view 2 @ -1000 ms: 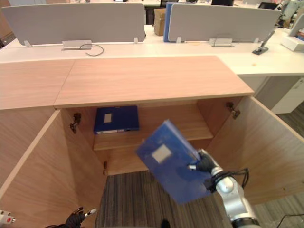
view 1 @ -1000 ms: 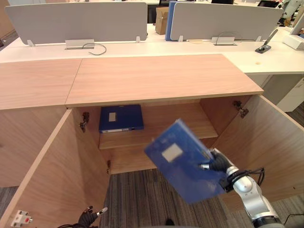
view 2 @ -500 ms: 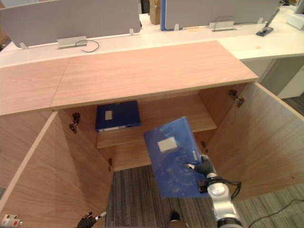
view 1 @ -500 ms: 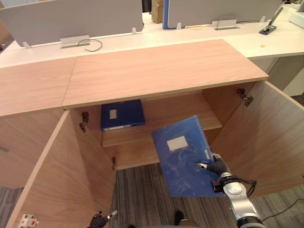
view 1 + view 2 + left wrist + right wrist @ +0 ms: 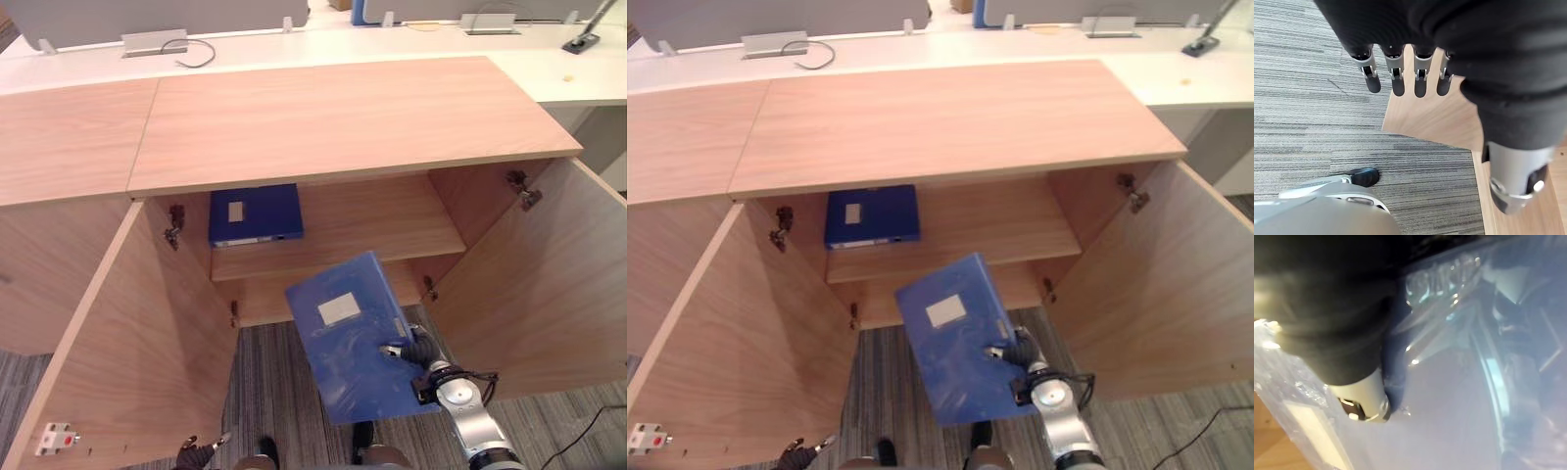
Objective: Walk over to the cabinet, pick up the folder, carry it to the office cabinet, place the folder inside the office cabinet, then close the office cabinet door
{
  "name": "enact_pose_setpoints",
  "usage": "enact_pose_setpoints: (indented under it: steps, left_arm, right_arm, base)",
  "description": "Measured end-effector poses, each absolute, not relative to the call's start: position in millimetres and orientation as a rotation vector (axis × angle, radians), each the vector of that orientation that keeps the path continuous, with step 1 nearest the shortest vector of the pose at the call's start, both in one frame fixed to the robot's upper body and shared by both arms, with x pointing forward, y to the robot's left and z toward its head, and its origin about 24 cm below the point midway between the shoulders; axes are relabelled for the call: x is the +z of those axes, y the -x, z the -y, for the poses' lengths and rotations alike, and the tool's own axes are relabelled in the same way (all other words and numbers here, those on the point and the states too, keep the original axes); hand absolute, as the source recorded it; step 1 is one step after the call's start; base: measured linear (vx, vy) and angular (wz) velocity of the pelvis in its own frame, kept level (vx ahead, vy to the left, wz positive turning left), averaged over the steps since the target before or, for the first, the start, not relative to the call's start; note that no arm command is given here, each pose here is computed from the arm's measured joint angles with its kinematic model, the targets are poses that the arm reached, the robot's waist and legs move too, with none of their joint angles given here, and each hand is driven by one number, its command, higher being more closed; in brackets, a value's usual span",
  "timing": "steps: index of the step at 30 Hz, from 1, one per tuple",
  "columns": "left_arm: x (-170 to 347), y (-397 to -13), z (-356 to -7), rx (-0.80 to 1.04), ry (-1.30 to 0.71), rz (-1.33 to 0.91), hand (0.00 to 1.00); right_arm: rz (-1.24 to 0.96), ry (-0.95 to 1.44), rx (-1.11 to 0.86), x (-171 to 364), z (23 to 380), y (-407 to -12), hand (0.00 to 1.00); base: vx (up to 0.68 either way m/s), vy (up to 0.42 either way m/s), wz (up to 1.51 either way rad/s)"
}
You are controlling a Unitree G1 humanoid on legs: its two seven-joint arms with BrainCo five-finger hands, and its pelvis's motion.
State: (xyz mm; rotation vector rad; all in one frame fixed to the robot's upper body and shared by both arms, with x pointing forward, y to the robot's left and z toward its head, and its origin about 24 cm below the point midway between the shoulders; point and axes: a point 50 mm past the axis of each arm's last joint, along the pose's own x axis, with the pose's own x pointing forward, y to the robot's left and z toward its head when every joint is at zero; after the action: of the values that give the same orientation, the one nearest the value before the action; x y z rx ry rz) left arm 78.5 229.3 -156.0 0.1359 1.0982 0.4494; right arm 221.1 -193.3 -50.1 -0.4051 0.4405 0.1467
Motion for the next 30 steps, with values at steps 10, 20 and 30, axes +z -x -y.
enact_pose_setpoints:
  steps: [10, 20, 30]
  left_arm:
    - [-155.2, -80.3, -228.4, 0.442, -0.143, -1.089, 0.0]
    - [-154.2, -70.2, -234.5, 0.5, -0.105, -1.091, 0.0]
    - [-160.7, -37.6, -224.2, 0.515, -0.064, -1.172, 0.0]
  right_arm:
    - [-0.475, 0.402, 0.159, -56.9, 194.6, -212.0, 1.0]
    - [-0.568, 0.385, 0.191, -75.2, 192.8, -185.6, 1.0]
    - [-0.583, 0.388, 0.157, -75.7, 201.4, -182.5, 1.0]
  base:
    - [0.08, -0.015, 0.18]
    - [-0.01, -0.037, 0.09]
    - [0.07, 0.071, -0.28]
